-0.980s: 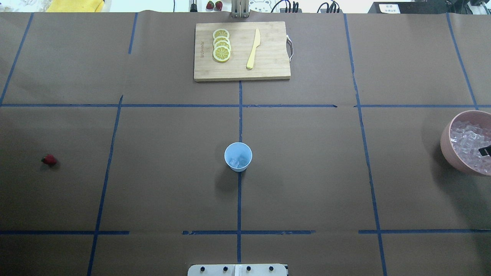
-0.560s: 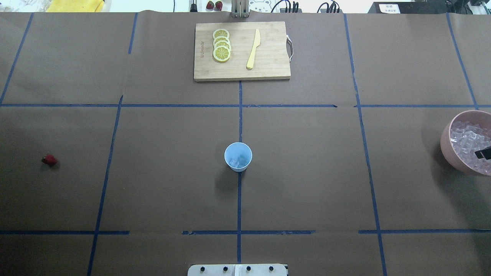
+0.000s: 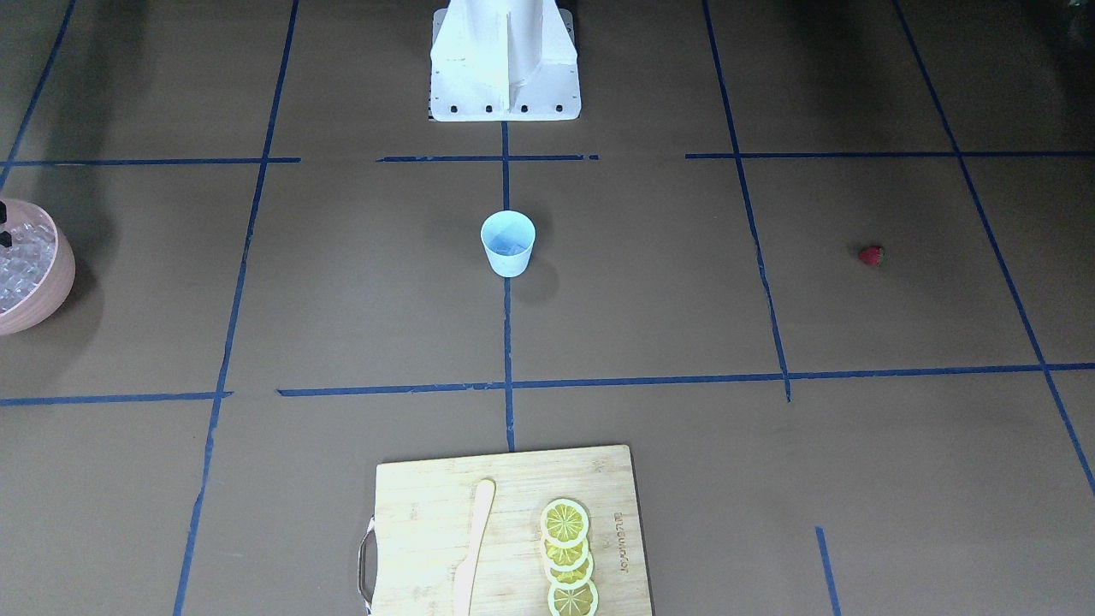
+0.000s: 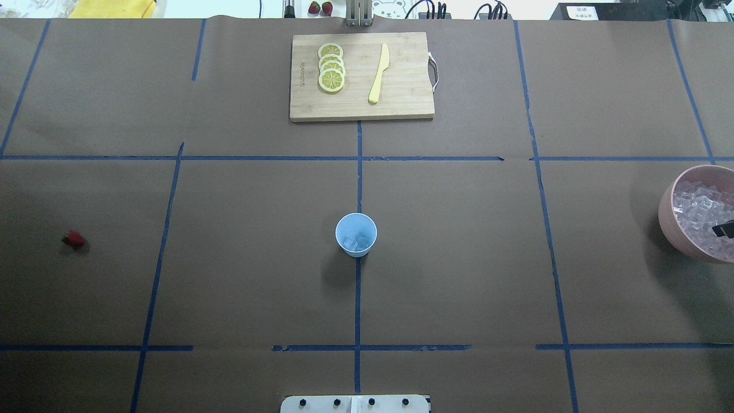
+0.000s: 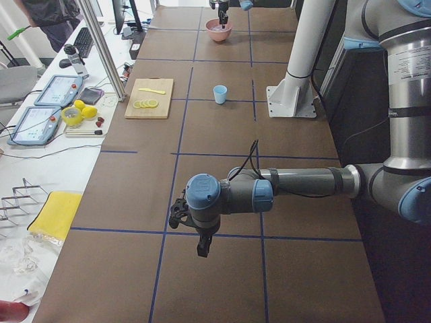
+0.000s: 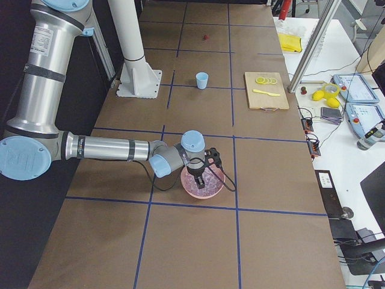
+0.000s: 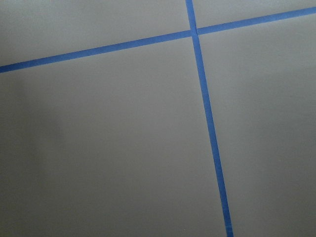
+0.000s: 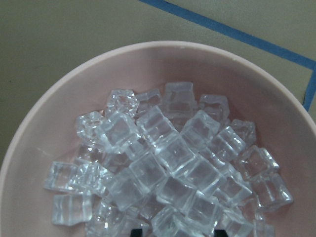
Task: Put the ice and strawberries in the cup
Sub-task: 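Lower the right gripper into the bowl and grasp an ice cube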
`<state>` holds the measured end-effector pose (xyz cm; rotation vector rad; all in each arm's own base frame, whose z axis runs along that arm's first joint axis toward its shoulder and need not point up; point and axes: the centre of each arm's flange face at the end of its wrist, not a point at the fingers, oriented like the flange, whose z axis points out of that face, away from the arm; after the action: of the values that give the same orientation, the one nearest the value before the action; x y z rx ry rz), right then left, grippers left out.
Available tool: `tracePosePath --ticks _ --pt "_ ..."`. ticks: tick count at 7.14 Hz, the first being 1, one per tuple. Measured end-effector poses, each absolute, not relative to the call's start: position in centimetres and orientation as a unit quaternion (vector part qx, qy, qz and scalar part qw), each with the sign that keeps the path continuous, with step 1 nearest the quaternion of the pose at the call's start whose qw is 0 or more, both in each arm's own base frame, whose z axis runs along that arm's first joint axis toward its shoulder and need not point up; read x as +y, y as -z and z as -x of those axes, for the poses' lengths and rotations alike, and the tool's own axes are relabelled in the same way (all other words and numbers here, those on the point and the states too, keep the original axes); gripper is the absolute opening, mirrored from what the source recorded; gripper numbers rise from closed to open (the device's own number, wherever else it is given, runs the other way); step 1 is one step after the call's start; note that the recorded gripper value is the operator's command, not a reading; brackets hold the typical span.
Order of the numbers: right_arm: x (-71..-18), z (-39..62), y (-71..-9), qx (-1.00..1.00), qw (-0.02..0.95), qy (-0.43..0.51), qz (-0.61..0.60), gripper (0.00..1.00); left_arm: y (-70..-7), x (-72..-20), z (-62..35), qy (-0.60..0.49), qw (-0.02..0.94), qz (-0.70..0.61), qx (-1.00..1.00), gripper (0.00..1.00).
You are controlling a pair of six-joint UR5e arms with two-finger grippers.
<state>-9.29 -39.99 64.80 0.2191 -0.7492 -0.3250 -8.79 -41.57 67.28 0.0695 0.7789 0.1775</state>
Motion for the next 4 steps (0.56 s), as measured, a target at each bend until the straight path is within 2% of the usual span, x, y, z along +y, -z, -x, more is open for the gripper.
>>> tracePosePath --ticks 4 --pt "-40.2 8.4 -63.1 -0.368 0.909 0.154 -0.121 0.03 -67.2 -41.6 8.8 -0.087 0.921 -0.035 0.379 1.00"
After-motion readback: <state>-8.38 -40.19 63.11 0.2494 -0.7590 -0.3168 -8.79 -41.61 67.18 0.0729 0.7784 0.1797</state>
